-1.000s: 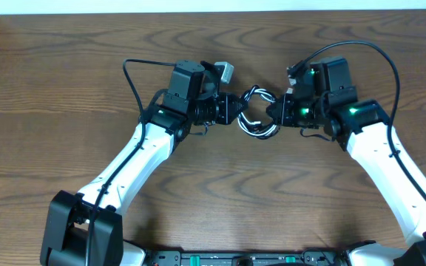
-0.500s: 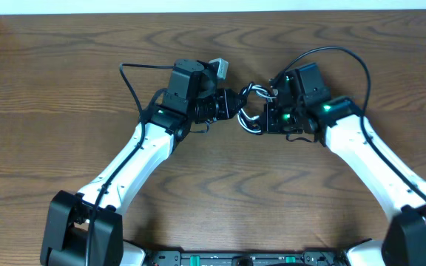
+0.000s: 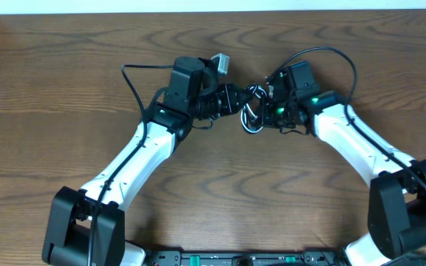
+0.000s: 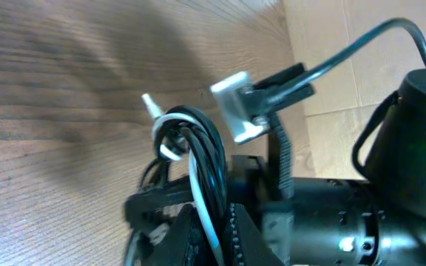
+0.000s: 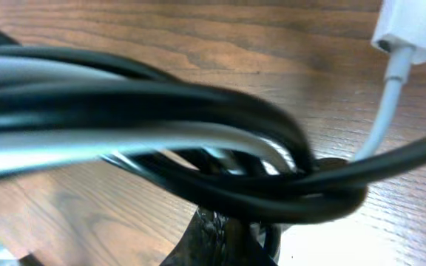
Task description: Untangle cables
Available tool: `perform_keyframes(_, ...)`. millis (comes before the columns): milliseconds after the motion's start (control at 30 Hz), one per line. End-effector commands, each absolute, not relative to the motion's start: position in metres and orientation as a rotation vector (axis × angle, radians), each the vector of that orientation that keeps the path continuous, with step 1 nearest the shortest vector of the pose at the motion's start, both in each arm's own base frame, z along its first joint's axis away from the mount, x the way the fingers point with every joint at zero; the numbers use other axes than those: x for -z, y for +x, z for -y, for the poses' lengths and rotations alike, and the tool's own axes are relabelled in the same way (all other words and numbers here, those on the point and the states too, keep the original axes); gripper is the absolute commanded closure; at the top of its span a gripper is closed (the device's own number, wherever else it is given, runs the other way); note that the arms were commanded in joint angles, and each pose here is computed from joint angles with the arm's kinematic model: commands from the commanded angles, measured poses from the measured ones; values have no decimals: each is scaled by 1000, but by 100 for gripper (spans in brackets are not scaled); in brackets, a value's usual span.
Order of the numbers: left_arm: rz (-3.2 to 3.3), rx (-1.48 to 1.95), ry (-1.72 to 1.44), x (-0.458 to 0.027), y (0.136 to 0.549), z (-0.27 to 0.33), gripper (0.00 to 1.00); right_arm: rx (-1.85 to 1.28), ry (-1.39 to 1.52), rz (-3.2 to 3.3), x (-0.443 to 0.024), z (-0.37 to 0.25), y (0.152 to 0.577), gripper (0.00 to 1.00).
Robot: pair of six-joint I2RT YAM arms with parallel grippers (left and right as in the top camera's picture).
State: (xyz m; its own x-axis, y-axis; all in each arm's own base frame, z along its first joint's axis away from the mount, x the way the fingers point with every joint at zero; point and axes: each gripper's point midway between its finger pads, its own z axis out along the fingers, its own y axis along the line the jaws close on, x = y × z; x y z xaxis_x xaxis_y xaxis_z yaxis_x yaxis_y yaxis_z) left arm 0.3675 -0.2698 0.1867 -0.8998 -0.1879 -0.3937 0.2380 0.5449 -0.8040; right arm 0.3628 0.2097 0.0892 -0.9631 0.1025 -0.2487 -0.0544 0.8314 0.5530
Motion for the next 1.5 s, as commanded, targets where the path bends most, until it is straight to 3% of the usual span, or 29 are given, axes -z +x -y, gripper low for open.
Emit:
perform_keyframes(0,-2312,1360,14,-201,373,263,93,-909,75,-2626,-140,-194,372,96)
perform_keyframes(200,-2304,1352,-79,-202,385,245,93,-927,61,-2524,-184,-170,367,85)
perform_keyframes(400,-2314,1372,-121,-202,385,246,93,-953,-105,-2505,-186,-184,359,77)
perform_keyframes(633,-2333,1437,-172,-204,381,249,93,-964,-724,-2267,-197,-214,342,34)
perform_keyframes(733,-2344,1464,-218,-204,380,249,92,-942,-828,-2235,-193,-220,337,30)
perform_keyframes(1067,-2375,1554,-176,-207,366,256,93,-884,-1060,-2177,-175,-245,322,34)
perform_keyframes(1300,-2398,1549,-190,-203,364,255,93,-821,-1063,-2208,-168,-249,322,69)
perform_keyframes(1367,-2397,1540,-196,-202,365,254,93,-824,-1029,-2238,-167,-248,322,83)
perform_keyframes(1467,-2394,1527,-206,-201,367,253,93,-809,-1014,-2272,-163,-244,321,93)
